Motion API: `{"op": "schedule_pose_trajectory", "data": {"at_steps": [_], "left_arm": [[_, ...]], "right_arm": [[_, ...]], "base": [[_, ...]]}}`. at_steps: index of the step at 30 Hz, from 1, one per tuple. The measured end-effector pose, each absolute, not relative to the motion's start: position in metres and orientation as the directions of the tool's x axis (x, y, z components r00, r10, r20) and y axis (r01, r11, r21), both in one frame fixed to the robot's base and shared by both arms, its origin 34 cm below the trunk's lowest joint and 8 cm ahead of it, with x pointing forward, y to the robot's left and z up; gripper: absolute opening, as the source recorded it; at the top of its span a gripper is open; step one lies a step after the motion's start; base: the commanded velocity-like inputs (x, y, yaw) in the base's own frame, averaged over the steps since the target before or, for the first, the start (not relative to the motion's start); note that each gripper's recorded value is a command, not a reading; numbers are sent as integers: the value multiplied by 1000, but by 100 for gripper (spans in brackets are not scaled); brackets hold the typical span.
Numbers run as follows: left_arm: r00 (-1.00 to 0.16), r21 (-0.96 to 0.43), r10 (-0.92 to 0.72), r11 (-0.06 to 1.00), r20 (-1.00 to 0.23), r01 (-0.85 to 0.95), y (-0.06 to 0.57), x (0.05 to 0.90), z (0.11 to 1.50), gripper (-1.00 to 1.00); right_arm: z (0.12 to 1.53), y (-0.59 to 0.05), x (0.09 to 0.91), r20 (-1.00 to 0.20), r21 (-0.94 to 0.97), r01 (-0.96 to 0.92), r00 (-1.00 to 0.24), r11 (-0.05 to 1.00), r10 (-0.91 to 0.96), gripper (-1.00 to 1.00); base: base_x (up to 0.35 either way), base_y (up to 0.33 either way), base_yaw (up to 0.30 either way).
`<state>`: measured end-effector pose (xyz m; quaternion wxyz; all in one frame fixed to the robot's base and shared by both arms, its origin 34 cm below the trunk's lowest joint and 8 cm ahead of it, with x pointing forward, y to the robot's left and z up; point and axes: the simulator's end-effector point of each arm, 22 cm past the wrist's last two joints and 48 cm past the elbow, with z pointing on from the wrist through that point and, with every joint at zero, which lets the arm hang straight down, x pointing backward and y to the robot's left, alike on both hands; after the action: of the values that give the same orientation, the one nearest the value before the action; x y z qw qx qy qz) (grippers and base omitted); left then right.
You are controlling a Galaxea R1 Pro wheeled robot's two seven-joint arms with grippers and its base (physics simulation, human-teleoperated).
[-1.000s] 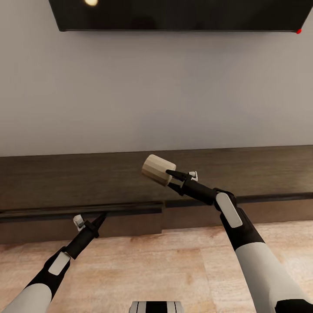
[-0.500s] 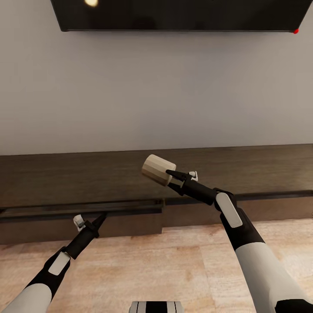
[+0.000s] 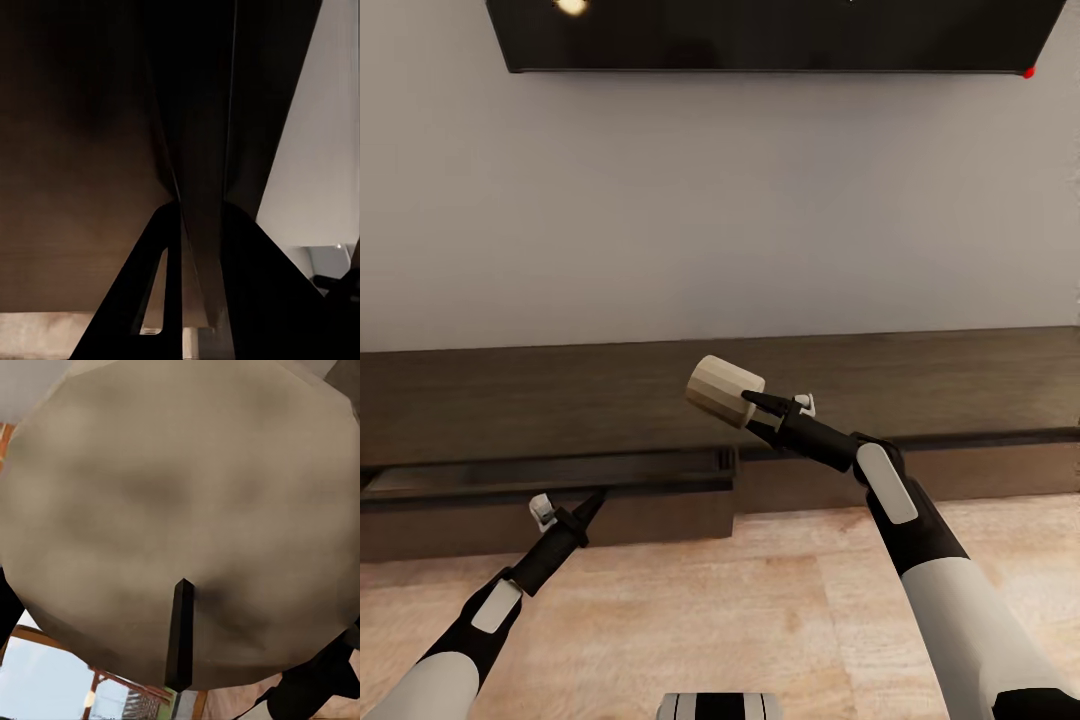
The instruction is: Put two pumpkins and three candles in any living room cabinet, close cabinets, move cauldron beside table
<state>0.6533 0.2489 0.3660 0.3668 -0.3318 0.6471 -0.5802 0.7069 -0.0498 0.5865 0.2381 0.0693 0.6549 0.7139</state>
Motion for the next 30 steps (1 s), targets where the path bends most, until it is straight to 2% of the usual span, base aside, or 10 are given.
{"op": "schedule_pose_trajectory", "data": {"at_steps": [30], "left_arm": [[-513,-994,-854,106,-90,-3,248,653,366,-100]], "right_arm": [[587,-50,707,-212,968,-249,-877,-30,431,-100]], "base": [[-57,0,0]]}}
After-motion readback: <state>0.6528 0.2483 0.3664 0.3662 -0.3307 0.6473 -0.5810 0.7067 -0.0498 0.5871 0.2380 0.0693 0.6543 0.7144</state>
